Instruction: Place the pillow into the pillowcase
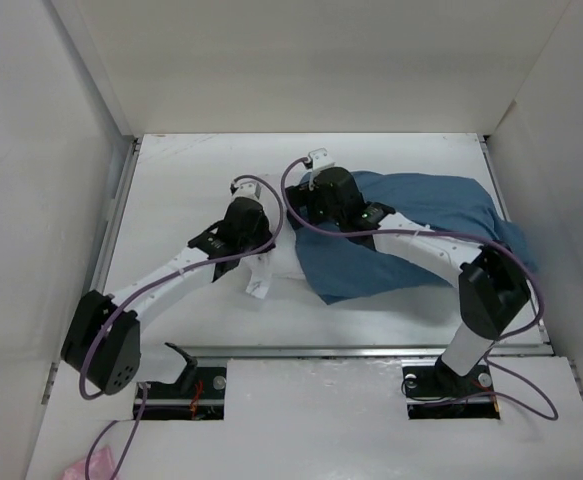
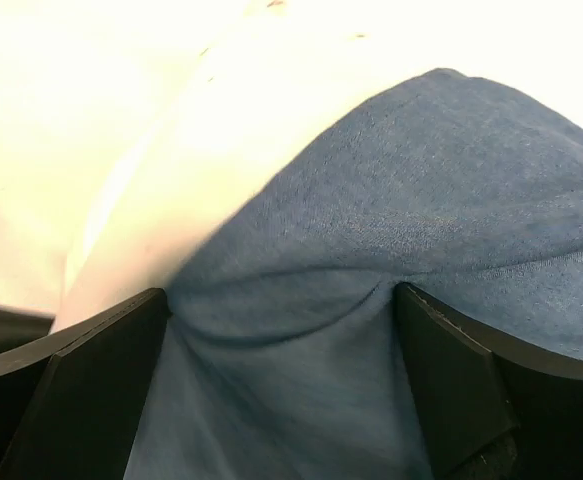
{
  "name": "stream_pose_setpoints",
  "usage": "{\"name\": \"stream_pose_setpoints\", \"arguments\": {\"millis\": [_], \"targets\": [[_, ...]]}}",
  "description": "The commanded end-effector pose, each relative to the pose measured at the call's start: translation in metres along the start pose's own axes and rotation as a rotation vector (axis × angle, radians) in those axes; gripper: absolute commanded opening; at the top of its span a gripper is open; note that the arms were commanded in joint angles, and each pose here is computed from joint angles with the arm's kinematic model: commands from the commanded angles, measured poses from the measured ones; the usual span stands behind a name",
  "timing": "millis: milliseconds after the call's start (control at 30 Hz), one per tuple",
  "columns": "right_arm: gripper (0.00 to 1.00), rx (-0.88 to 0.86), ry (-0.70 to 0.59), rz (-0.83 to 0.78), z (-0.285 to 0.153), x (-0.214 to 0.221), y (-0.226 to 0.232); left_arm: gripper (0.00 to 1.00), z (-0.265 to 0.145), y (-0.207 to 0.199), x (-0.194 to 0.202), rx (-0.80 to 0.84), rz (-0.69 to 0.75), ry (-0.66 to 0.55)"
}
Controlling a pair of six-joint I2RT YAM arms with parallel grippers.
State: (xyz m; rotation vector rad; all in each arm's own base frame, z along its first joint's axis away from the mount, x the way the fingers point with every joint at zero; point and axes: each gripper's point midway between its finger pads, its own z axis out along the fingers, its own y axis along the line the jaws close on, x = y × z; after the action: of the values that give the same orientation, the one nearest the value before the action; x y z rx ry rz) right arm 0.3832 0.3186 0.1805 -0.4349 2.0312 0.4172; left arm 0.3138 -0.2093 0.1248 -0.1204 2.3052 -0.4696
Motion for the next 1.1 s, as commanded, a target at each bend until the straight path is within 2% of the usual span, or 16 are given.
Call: {"name": "stream_pose_setpoints", "arguments": {"millis": [0,100,133,233,267,300,367,467,533,567,700,800,833,867,967,1067], "targets": [[1.0,-0.198,-0.076,-0.032,0.0,-0.032,0.042,0.0,-0.033,-0.056,0.005,0.281,0.032,0.0],[1.0,-0.13,-0.073,-0.034,-0.024,-0.048,0.033,0.0,-0.052,-0.064,0.006,0.349,0.051,-0.024],[0.99,-0.042,-0.093,-0.035,-0.032,-0.06,0.024,0.0,-0.061,-0.067,-0.001,0.367,0.058,-0.051],[0.99,0.196,-0.009,-0.066,-0.059,-0.052,-0.008,0.0,-0.064,-0.062,-0.001,0.357,0.068,-0.063],[0.99,0.232,-0.03,-0.067,-0.062,-0.058,-0.01,0.0,-0.064,-0.062,-0.001,0.357,0.08,-0.066],[0.96,0.265,0.017,-0.094,-0.068,-0.048,-0.015,0.0,-0.064,-0.062,-0.001,0.356,0.091,-0.068],[0.96,0.268,0.033,-0.166,-0.075,-0.04,-0.006,0.0,-0.064,-0.062,0.002,0.361,0.093,-0.053],[0.96,0.173,0.044,-0.318,-0.086,-0.033,0.025,0.0,-0.066,-0.065,0.005,0.376,0.11,-0.045],[0.97,0.122,0.061,-0.32,-0.087,-0.03,0.033,0.12,-0.065,-0.059,0.008,0.346,0.111,-0.031],[0.97,0.097,0.067,-0.309,-0.084,-0.028,0.039,0.3,-0.068,-0.056,0.006,0.329,0.109,-0.038],[0.97,-0.134,0.067,-0.278,-0.079,-0.025,0.086,0.63,-0.083,-0.022,0.002,0.181,0.041,-0.084],[0.98,-0.136,0.11,-0.291,-0.056,-0.012,0.093,0.8,-0.101,0.01,0.0,0.031,-0.122,-0.138],[0.98,-0.08,0.149,-0.308,-0.042,-0.004,0.087,0.95,-0.11,0.024,0.008,-0.029,-0.206,-0.121],[0.98,-0.056,0.167,-0.317,-0.036,-0.001,0.084,1.0,-0.114,0.034,0.01,-0.072,-0.253,-0.131],[0.98,-0.035,0.215,-0.354,-0.016,0.016,0.083,1.0,-0.135,0.066,0.013,-0.197,-0.374,-0.181],[1.0,0.047,0.234,-0.366,0.001,0.029,0.071,1.0,-0.15,0.08,0.01,-0.225,-0.48,-0.238]]}}
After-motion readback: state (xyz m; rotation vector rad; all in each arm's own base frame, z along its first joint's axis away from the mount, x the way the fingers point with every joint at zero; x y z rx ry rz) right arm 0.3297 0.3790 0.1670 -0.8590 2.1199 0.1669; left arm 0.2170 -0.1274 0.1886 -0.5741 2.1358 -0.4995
